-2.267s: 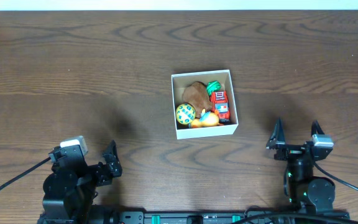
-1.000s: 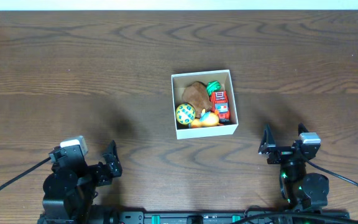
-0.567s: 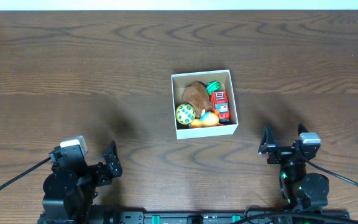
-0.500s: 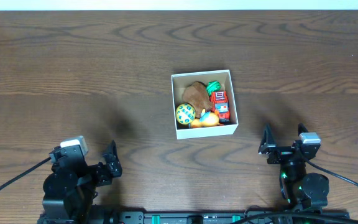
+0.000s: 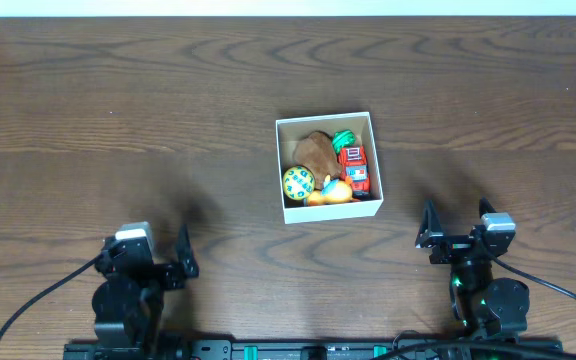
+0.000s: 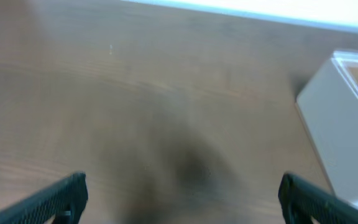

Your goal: Pack container

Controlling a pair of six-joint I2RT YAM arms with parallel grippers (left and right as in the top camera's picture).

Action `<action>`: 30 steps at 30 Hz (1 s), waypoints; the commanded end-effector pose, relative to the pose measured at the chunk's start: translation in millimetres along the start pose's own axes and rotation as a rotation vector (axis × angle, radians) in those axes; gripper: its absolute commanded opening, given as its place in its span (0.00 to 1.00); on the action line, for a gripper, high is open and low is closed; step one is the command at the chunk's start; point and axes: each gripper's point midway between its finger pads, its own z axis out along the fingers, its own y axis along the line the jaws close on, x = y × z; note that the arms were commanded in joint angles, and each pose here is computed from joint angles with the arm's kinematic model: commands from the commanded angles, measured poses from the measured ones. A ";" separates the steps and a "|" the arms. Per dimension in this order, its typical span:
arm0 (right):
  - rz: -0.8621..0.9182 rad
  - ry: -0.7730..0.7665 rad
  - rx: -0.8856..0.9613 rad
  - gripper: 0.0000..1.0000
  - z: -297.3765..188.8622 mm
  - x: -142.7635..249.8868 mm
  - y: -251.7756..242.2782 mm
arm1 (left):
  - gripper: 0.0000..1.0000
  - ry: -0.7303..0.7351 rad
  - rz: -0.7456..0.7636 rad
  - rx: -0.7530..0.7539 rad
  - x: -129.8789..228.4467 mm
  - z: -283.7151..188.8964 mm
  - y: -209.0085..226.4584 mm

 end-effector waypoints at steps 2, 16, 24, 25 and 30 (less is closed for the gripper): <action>0.011 0.000 0.000 0.99 -0.2 0.5 -0.6 | 0.98 -0.151 0.080 0.003 -14.2 15.8 -0.9; 0.011 0.001 0.000 0.99 -0.2 0.7 -0.7 | 0.98 -0.246 0.162 0.052 0.5 42.8 -9.6; 0.011 0.001 0.000 0.99 -0.2 0.7 -0.7 | 0.98 -0.225 0.135 0.076 5.4 43.8 -12.7; 0.011 0.000 0.000 0.99 -0.2 0.5 -0.7 | 0.98 -0.224 0.135 0.075 5.5 43.9 -12.6; 0.011 0.000 0.000 0.99 -0.2 0.5 -0.7 | 0.98 -0.223 0.135 0.075 5.7 44.0 -12.6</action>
